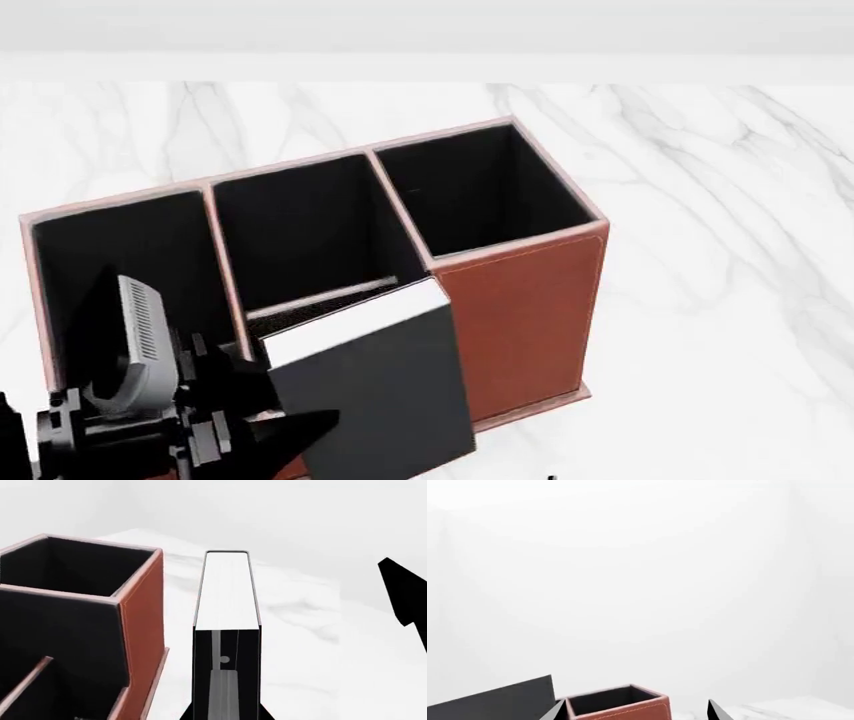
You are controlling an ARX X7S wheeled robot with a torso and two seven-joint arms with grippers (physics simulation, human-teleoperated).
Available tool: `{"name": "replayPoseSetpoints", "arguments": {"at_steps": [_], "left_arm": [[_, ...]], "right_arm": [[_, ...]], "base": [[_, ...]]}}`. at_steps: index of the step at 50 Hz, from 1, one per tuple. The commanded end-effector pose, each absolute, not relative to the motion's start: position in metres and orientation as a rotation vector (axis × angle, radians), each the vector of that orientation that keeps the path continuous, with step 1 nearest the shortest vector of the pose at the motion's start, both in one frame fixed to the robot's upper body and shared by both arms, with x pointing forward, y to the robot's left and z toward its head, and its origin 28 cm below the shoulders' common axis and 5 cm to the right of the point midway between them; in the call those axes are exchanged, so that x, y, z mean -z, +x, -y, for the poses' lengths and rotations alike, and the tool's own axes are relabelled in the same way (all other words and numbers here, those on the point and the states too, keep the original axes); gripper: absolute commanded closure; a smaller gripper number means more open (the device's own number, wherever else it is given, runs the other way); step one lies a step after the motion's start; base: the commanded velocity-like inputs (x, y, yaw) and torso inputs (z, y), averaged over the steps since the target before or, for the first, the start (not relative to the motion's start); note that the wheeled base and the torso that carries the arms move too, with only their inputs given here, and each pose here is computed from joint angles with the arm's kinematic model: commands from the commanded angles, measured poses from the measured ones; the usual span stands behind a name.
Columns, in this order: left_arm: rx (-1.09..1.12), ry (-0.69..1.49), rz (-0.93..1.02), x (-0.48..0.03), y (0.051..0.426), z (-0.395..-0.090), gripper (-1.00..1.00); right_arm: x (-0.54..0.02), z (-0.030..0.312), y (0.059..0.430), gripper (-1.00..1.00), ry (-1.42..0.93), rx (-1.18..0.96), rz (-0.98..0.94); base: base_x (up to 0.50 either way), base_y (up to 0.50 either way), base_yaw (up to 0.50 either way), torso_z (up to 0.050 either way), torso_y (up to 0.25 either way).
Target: Pick up the book and place it in the back compartment of the caddy.
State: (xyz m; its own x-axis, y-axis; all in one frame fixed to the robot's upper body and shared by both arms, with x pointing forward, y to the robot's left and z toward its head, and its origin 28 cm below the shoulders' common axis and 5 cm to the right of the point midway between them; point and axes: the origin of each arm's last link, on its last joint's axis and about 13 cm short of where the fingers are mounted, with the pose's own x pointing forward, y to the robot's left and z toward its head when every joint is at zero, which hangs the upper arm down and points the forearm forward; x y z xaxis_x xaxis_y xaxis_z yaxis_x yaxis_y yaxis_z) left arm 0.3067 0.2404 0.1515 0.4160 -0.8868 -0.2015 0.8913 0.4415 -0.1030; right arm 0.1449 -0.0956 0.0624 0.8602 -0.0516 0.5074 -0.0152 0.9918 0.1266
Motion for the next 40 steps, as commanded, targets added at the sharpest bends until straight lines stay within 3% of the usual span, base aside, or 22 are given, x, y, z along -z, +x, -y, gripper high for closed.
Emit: {"name": "replayPoseSetpoints", "arguments": {"at_steps": [1,22,40], "left_arm": [[1.133,0.029,-0.237,-0.169,0.315,-0.243,1.0],[1.245,0.034,-0.345,-0.182,0.332,-0.259,1.0],[1.149,0.094,-0.247,-0.186,0.34,-0.262,1.0]], "right_arm": [[-0.062,0.096,0.144,-1.0,0.13,0.012,0.544],[-0.058,0.095,0.149,-1.0,0.133,0.012,0.528],[-0.057,0.094,0.15,-1.0,0.129,0.005,0.522]], "base": [[0.0,0.0,0.0,0.0,0.0],[0.0,0.0,0.0,0.0,0.001],[0.0,0.0,0.0,0.001,0.001]]}}
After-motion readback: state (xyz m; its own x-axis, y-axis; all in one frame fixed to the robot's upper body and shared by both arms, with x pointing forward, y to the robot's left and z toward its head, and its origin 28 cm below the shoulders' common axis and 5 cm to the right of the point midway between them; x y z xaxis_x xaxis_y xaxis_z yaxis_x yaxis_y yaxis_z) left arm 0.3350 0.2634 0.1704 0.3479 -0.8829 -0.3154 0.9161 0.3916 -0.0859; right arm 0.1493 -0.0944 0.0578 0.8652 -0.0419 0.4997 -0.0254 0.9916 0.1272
